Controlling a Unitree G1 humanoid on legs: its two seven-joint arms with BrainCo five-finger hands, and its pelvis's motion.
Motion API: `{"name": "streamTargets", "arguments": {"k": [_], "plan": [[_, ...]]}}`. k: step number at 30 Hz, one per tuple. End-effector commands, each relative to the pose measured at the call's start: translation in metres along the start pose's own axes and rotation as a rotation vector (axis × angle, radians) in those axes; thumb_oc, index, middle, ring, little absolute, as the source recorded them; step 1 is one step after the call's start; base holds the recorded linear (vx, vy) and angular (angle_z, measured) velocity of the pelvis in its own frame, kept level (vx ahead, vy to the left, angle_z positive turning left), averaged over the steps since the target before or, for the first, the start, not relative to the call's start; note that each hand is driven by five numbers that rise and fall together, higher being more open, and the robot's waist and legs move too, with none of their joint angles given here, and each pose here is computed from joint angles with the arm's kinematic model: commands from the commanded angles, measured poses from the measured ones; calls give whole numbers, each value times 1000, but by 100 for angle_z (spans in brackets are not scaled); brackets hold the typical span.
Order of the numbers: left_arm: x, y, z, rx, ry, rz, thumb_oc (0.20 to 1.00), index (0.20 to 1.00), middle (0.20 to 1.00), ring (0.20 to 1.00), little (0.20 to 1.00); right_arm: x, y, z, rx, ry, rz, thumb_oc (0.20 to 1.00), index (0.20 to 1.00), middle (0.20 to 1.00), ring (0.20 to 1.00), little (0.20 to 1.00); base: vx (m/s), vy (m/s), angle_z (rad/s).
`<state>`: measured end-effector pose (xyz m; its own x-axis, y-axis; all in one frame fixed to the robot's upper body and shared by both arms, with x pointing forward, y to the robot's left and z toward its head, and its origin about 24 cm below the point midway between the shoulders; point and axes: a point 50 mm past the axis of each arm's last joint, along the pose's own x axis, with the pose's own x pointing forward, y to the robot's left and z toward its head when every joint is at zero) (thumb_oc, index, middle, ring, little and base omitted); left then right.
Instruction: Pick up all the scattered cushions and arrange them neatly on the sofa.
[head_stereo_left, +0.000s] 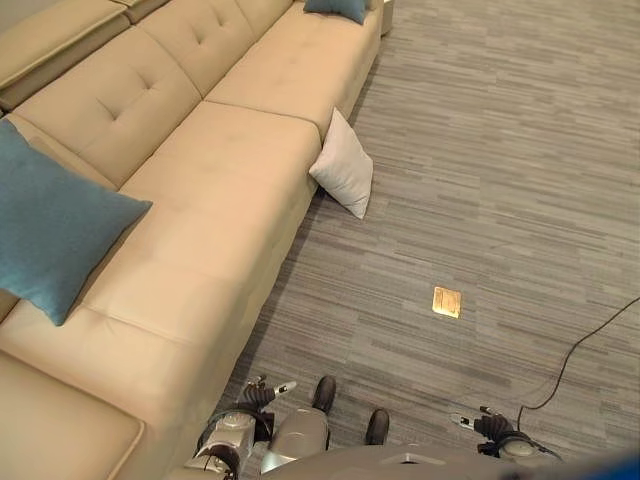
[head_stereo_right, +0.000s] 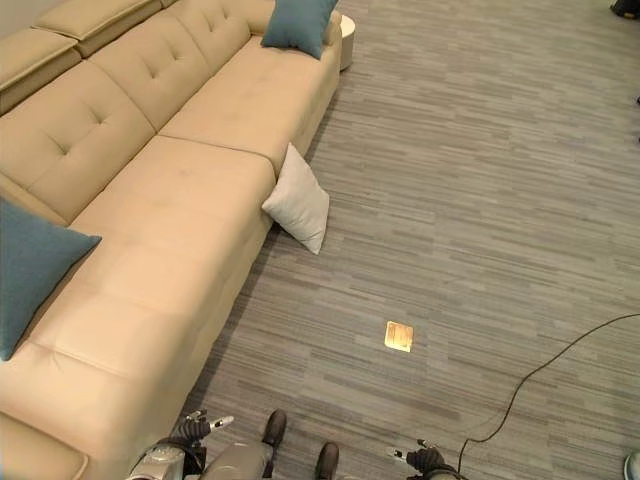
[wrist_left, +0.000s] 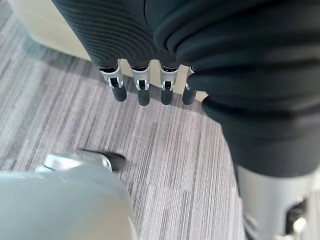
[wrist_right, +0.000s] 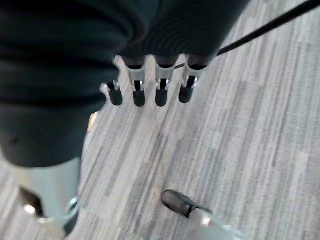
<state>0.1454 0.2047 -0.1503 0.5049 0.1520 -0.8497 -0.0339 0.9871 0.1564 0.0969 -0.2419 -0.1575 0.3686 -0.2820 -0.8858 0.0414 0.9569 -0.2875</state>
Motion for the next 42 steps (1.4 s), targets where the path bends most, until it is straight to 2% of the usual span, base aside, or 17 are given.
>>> {"name": "streamTargets", "arguments": {"k": [1,2,7,11,18,25,32,38,42], "plan": [[2,-8,14,-6,-45,-21,1000,1000,1000,1000,1000,2,-11,22,-10,-80,-44,1000,1000,1000,1000,1000,226,-75,-26],[1,-6,1,-9,0,-16,1000,1000,1000,1000,1000,2,-9,19,-12,-70,-38,1000,1000,1000,1000,1000,229,-75,-30],[-1,-3,-9,-24,36,-12,1000,1000,1000,1000,1000,2,-8,18,-20,-66,-30,1000,1000,1000,1000,1000,282,-10,-7],[-3,10,-22,-59,77,19,1000,1000,1000,1000,1000,1,-3,22,-40,-89,5,1000,1000,1000,1000,1000,327,74,-115],[-1,27,0,-50,7,73,1000,1000,1000,1000,1000,1,12,45,-78,-171,57,1000,1000,1000,1000,1000,299,144,-32],[-3,30,-11,-57,27,84,1000,1000,1000,1000,1000,1,9,51,-113,-184,59,1000,1000,1000,1000,1000,456,-134,15],[-3,24,-11,-43,23,64,1000,1000,1000,1000,1000,1,0,40,-90,-152,36,1000,1000,1000,1000,1000,241,-233,33],[0,-1,1,-5,-13,-24,1000,1000,1000,1000,1000,4,-12,42,-65,-124,-20,1000,1000,1000,1000,1000,165,-211,22],[1,-4,7,12,-21,-33,1000,1000,1000,1000,1000,4,-19,35,-64,-108,-47,1000,1000,1000,1000,1000,190,-98,9]]}}
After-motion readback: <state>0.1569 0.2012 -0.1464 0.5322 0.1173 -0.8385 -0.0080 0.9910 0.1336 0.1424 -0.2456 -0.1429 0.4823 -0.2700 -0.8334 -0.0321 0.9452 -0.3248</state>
